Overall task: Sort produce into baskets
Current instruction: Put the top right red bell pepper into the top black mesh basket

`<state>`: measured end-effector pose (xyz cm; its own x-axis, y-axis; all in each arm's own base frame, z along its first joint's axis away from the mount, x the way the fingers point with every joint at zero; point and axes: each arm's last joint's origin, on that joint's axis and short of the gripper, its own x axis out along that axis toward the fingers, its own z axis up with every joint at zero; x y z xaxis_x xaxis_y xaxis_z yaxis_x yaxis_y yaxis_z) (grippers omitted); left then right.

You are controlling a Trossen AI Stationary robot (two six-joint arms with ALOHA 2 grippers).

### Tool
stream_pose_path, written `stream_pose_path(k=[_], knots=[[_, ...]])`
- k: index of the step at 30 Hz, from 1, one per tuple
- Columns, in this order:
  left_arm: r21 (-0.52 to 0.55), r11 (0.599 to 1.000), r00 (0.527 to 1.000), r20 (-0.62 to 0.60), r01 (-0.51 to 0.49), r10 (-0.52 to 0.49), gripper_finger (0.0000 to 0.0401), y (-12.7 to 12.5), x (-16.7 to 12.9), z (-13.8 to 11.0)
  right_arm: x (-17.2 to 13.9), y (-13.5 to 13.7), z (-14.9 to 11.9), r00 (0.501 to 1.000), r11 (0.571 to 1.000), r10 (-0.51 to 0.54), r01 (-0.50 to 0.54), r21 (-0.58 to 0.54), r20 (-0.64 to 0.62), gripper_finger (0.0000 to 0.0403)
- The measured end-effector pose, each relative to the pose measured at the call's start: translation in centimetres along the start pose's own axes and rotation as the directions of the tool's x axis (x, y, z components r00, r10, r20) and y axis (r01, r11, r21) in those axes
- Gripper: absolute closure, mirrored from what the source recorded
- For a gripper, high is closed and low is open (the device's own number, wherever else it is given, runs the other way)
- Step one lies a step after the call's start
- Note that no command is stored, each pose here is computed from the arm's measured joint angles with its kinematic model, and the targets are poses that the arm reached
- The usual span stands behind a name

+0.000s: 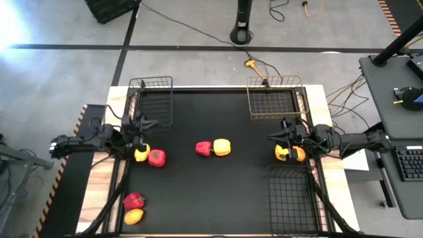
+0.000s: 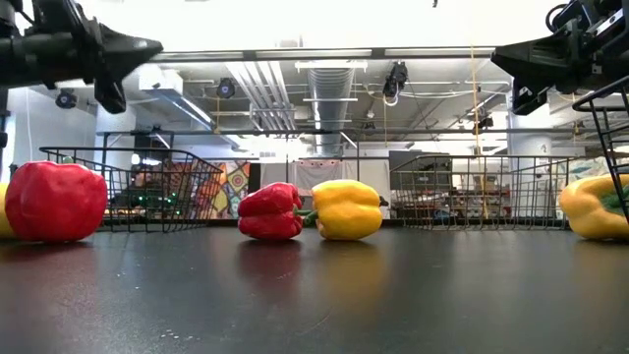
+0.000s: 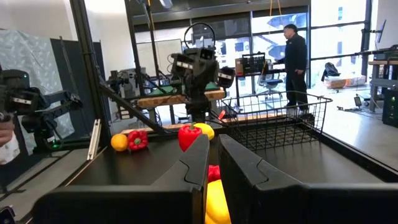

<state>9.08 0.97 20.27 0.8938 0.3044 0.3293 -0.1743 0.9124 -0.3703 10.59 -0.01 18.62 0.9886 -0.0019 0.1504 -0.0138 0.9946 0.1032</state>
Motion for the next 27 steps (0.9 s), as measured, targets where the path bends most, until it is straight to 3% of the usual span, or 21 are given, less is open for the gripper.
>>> stream_pose_path(k=[3, 7, 11, 14, 20, 24, 27], knots=[[-0.005, 1.000, 1.000, -0.003, 0.026, -0.026, 0.0401, -0.1, 0.1, 0.0, 0.0, 0.0, 0.0, 1.000, 1.000, 0.000, 0.000, 0.000, 0.000, 0.0374], [-0.045, 0.990, 0.991, -0.006, 0.131, -0.132, 0.0401, -0.6, 0.6, 0.1, 0.0, 0.0, 0.0, 1.000, 1.000, 0.000, 0.000, 0.000, 0.000, 0.0374], [-0.068, 0.928, 0.930, 0.032, 0.367, -0.365, 0.0401, -1.7, 1.2, 0.6, 0.0, 0.0, 0.0, 1.000, 1.000, 0.000, 0.000, 0.000, 0.000, 0.0374], [-0.076, 0.903, 0.906, 0.018, 0.423, -0.422, 0.0401, -2.2, 1.9, 0.1, 0.0, 0.0, 0.0, 1.000, 1.000, 0.000, 0.000, 0.000, 0.000, 0.0374], [-0.079, 0.966, 0.958, -0.135, 0.245, -0.254, 0.0401, -2.0, 3.9, -2.0, 0.0, 0.0, 0.0, 1.000, 1.000, 0.000, 0.000, 0.000, 0.000, 0.0374], [0.080, 0.992, 0.984, -0.159, 0.099, -0.085, 0.0401, -2.2, 6.1, -2.1, 0.0, 0.0, 0.0, 1.000, 1.000, 0.000, 0.000, 0.000, 0.000, 0.0374], [0.125, 0.990, 0.978, -0.204, 0.064, -0.037, 0.0401, -2.8, 8.1, -2.3, 0.0, 0.0, 0.0, 1.000, 1.000, 0.000, 0.000, 0.000, 0.000, 0.0374]])
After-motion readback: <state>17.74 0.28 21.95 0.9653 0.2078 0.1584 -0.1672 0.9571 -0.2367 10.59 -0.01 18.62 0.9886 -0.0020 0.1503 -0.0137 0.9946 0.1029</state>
